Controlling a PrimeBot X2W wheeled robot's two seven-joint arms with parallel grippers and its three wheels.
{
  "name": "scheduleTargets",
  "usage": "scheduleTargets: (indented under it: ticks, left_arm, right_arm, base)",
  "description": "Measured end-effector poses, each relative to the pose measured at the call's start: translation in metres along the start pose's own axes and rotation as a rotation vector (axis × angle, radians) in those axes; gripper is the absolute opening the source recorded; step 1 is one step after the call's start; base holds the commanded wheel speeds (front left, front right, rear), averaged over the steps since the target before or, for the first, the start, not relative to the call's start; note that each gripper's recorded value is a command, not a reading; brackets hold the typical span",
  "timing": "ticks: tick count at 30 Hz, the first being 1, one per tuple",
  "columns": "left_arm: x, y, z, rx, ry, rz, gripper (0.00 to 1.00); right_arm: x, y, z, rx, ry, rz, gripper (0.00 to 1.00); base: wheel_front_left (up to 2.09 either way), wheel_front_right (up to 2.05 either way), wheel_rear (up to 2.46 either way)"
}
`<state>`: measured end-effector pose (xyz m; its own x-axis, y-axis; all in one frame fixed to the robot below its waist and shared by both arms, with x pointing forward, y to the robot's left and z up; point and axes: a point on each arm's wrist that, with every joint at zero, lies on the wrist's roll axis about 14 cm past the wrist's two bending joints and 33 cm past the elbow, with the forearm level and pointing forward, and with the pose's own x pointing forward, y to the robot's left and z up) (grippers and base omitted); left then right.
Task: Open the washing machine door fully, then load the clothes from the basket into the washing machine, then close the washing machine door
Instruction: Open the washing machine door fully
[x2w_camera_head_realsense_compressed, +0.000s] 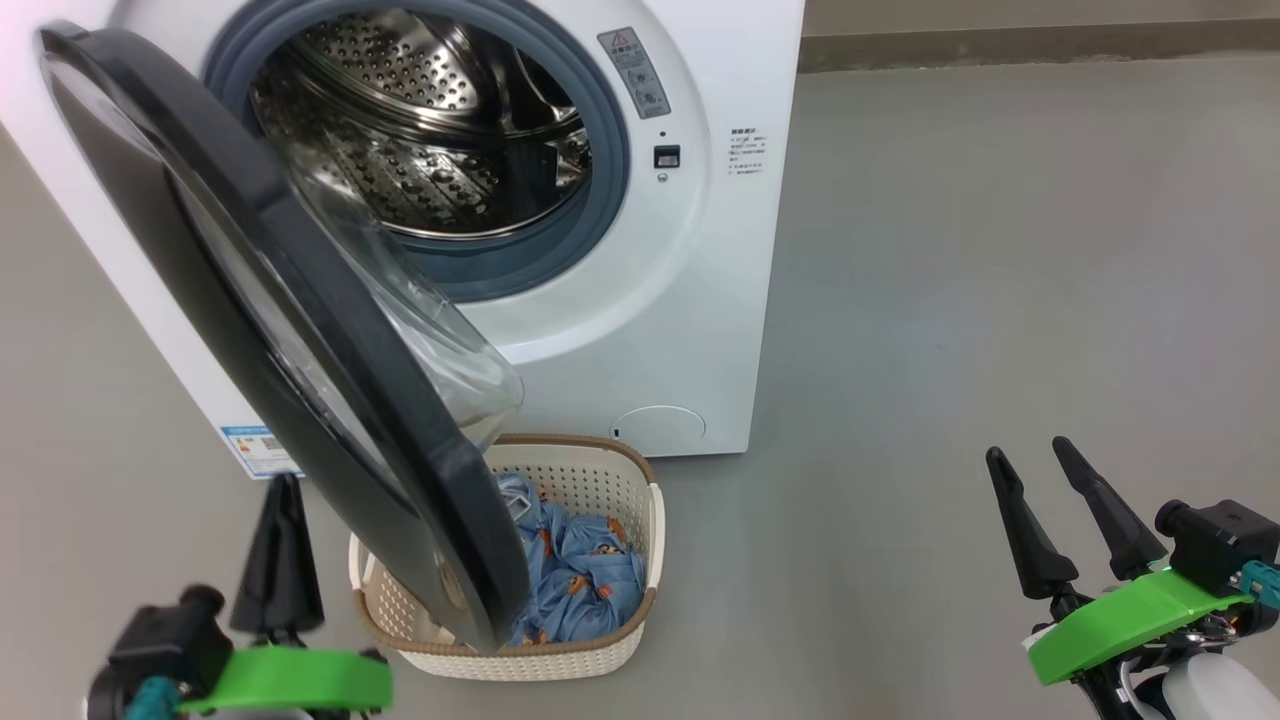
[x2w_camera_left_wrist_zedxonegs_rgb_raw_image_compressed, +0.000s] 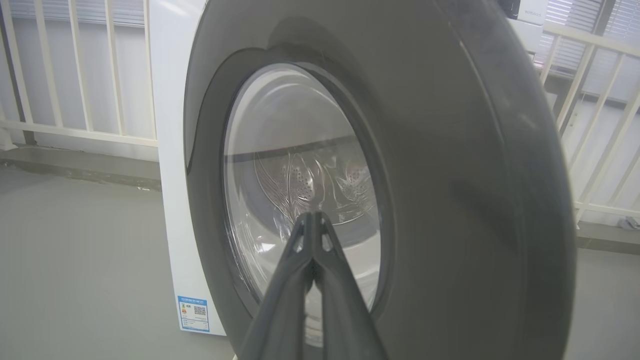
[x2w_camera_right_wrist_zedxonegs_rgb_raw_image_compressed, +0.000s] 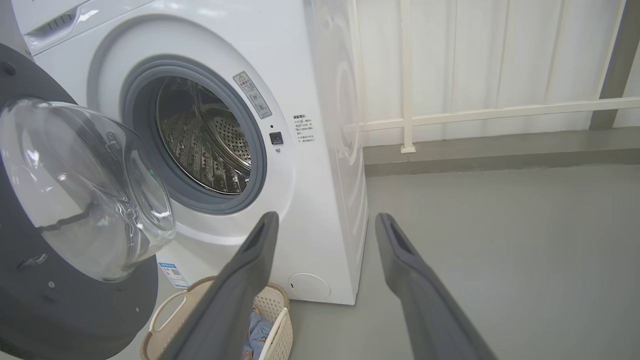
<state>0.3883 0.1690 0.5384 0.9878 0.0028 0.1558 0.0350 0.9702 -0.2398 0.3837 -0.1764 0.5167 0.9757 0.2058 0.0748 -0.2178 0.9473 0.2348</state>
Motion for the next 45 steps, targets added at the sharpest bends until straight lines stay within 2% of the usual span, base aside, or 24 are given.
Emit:
scheduleTargets:
  ticks: [7, 13, 20, 31, 45]
  left_arm:
    - [0.016, -0.018, 0.063, 0.007, -0.194, -0.059, 0.0]
    - [0.014, -0.062, 0.105, -0.011, -0.329, -0.183, 0.0]
    - [0.005, -0.108, 0.126, -0.039, -0.368, -0.319, 0.0]
    - [-0.002, -0.146, 0.083, -0.083, -0.187, -0.44, 0.0]
    - [-0.007, -0.145, -0.005, -0.121, 0.104, -0.43, 0.0]
  right_arm:
    - [0.002, 0.004, -0.001, 0.002, 0.002, 0.012, 1.0]
    - [0.001, 0.008, -0.004, 0.015, 0.008, 0.018, 1.0]
    - [-0.002, 0.005, -0.005, 0.017, 0.012, 0.007, 1.0]
    - [-0.003, 0.006, -0.008, 0.035, 0.016, 0.0, 1.0]
    - [-0.006, 0.006, -0.014, 0.05, 0.03, -0.006, 1.0]
  base:
    - [0.0, 0.0, 0.0]
    - [0.0, 0.0, 0.0]
    - [0.0, 0.0, 0.0]
    - [0.0, 0.0, 0.0]
    - [0.0, 0.0, 0.0]
